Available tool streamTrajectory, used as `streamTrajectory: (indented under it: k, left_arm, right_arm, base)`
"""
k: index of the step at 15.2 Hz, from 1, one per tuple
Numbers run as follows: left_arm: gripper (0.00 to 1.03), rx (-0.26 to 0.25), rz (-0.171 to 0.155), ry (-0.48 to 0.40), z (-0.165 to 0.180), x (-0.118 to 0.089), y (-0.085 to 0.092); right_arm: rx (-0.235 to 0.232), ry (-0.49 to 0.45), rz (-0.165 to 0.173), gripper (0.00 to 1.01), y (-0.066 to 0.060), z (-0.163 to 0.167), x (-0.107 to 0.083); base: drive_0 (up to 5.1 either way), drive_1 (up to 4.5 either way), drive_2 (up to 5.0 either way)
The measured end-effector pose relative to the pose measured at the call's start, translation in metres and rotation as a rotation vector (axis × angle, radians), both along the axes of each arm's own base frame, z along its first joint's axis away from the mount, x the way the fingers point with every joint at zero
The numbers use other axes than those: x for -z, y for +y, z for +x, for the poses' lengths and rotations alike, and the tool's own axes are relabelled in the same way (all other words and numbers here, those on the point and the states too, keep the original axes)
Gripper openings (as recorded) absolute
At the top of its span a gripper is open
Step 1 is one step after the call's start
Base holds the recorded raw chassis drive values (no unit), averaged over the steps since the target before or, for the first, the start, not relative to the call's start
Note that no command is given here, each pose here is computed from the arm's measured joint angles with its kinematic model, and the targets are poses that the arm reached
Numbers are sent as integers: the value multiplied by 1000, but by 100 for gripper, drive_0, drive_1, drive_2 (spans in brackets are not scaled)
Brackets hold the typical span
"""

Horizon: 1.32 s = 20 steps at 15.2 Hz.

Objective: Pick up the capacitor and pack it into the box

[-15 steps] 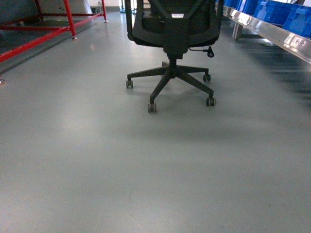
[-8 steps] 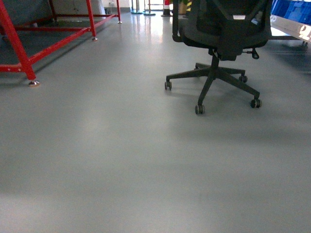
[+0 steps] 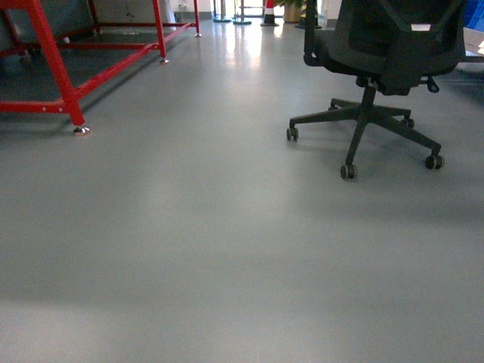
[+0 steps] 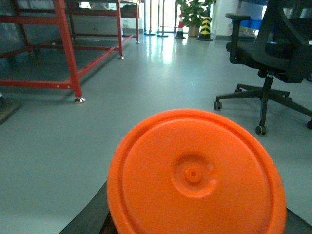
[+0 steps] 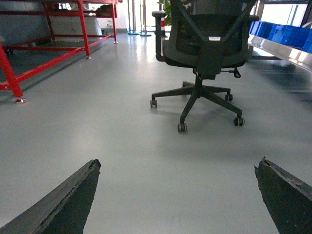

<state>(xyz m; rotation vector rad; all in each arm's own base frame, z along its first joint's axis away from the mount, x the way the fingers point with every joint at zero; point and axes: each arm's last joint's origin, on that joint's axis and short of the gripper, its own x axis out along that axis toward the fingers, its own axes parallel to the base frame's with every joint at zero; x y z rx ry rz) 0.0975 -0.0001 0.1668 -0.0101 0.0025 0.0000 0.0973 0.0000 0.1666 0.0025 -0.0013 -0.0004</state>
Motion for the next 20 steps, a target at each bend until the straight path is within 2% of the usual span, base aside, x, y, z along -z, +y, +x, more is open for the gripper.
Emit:
streamTrajectory:
  k: [20]
  left_arm:
    - [44,1,0,-3,0,0,0]
  right_arm:
    - [0,-2,0,98,0,0,0]
  base:
    - [-501,244,244]
